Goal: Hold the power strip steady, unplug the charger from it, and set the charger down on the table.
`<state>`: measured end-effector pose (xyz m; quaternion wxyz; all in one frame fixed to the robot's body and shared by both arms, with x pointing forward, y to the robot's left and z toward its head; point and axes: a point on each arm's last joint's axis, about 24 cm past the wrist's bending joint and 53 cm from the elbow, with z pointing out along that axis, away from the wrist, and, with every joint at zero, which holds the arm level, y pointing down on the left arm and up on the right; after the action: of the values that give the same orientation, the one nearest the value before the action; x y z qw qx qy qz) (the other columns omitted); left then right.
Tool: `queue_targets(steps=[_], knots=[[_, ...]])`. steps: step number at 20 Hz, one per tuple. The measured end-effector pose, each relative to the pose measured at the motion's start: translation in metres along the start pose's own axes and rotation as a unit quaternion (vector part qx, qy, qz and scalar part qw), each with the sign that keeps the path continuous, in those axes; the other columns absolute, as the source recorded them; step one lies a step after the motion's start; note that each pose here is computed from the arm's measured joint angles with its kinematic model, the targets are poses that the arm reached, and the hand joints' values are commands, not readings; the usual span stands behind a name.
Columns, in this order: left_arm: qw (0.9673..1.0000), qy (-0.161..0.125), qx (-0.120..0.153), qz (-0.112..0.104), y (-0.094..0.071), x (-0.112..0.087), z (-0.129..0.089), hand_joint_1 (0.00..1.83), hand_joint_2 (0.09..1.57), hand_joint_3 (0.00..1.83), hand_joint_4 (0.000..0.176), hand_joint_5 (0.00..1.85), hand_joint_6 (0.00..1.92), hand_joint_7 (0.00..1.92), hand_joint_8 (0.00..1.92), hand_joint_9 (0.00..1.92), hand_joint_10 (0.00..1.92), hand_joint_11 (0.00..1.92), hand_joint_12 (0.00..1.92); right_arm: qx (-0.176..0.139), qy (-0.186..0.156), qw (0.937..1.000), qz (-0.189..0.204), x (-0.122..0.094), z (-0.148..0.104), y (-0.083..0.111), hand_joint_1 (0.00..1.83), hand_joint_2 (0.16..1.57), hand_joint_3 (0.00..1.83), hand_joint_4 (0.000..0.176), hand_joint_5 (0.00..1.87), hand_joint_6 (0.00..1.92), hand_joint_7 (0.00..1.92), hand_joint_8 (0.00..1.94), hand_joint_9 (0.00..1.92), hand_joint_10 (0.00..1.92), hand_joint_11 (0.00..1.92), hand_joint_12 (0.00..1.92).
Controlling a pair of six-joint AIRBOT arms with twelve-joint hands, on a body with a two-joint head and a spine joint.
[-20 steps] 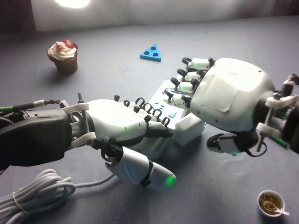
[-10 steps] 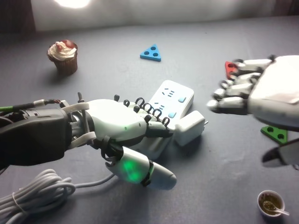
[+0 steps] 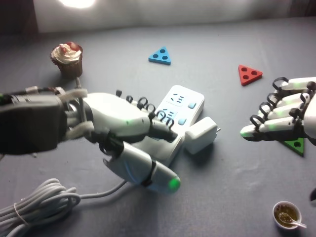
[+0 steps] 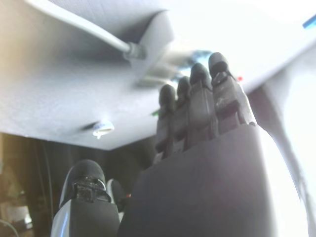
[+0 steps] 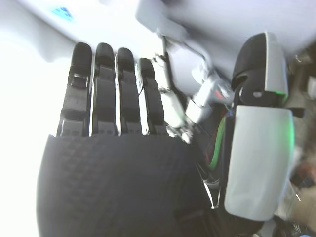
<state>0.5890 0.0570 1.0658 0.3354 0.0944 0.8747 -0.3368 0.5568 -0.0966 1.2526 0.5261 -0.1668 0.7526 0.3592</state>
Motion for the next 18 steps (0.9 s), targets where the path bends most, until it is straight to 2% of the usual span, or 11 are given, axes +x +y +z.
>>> queue_targets(steps=[2,4,6,8,11,15,17,18], knots=[[0.9997,-0.018,0.010,0.010,-0.011,-0.020,-0.004,0.00,1.03,0.00,0.000,0.20,0.01,0.19,0.01,0.15,0.01,0.07,0.10,0.004,-0.003,1.0000,-0.001,-0.005,-0.001,-0.007,0.76,0.94,0.00,0.000,0.27,0.00,0.30,0.01,0.31,0.01,0.03,0.69],[0.9991,-0.032,0.018,0.018,-0.020,-0.036,-0.008,0.00,1.03,0.00,0.000,0.21,0.01,0.21,0.01,0.17,0.01,0.08,0.11,0.001,-0.003,0.9994,0.036,-0.010,-0.004,-0.016,0.76,0.94,0.00,0.000,0.29,0.01,0.32,0.01,0.32,0.01,0.03,0.70],[0.9986,-0.043,0.021,0.022,-0.024,-0.047,-0.013,0.00,1.03,0.00,0.000,0.21,0.01,0.21,0.01,0.17,0.01,0.08,0.11,0.000,0.001,0.9986,0.054,-0.010,-0.008,-0.022,0.74,0.95,0.00,0.000,0.27,0.00,0.32,0.00,0.32,0.01,0.02,0.70],[0.9980,-0.050,0.029,0.024,-0.032,-0.055,-0.017,0.00,1.03,0.00,0.000,0.21,0.01,0.20,0.01,0.16,0.00,0.08,0.11,-0.005,0.004,0.9984,0.056,-0.009,-0.009,-0.020,0.78,0.95,0.00,0.000,0.26,0.00,0.31,0.00,0.31,0.01,0.01,0.69],[0.9978,-0.053,0.036,0.020,-0.039,-0.057,-0.018,0.00,1.03,0.00,0.000,0.21,0.00,0.20,0.00,0.16,0.00,0.08,0.11,-0.012,0.008,0.9977,0.067,-0.008,-0.009,-0.017,0.78,0.96,0.00,0.000,0.25,0.00,0.30,0.00,0.30,0.00,0.05,0.66],[0.9974,-0.052,0.046,0.019,-0.048,-0.056,-0.018,0.00,1.03,0.00,0.000,0.21,0.00,0.21,0.00,0.18,0.01,0.10,0.12,-0.007,0.004,0.9977,0.067,-0.010,-0.009,-0.022,0.76,0.96,0.00,0.000,0.26,0.01,0.32,0.01,0.32,0.01,0.06,0.65],[0.9975,-0.048,0.049,0.016,-0.052,-0.054,-0.018,0.00,1.04,0.00,0.000,0.21,0.00,0.21,0.00,0.18,0.01,0.11,0.12,-0.008,0.007,0.9984,0.055,-0.008,-0.009,-0.020,0.80,0.95,0.00,0.000,0.27,0.01,0.33,0.01,0.32,0.01,0.07,0.65],[0.9974,-0.050,0.050,0.016,-0.053,-0.056,-0.019,0.00,1.04,0.00,0.000,0.21,0.00,0.22,0.01,0.19,0.01,0.12,0.12,-0.010,0.010,0.9987,0.050,-0.006,-0.009,-0.017,0.73,0.95,0.00,0.000,0.29,0.00,0.35,0.00,0.34,0.00,0.11,0.63]])
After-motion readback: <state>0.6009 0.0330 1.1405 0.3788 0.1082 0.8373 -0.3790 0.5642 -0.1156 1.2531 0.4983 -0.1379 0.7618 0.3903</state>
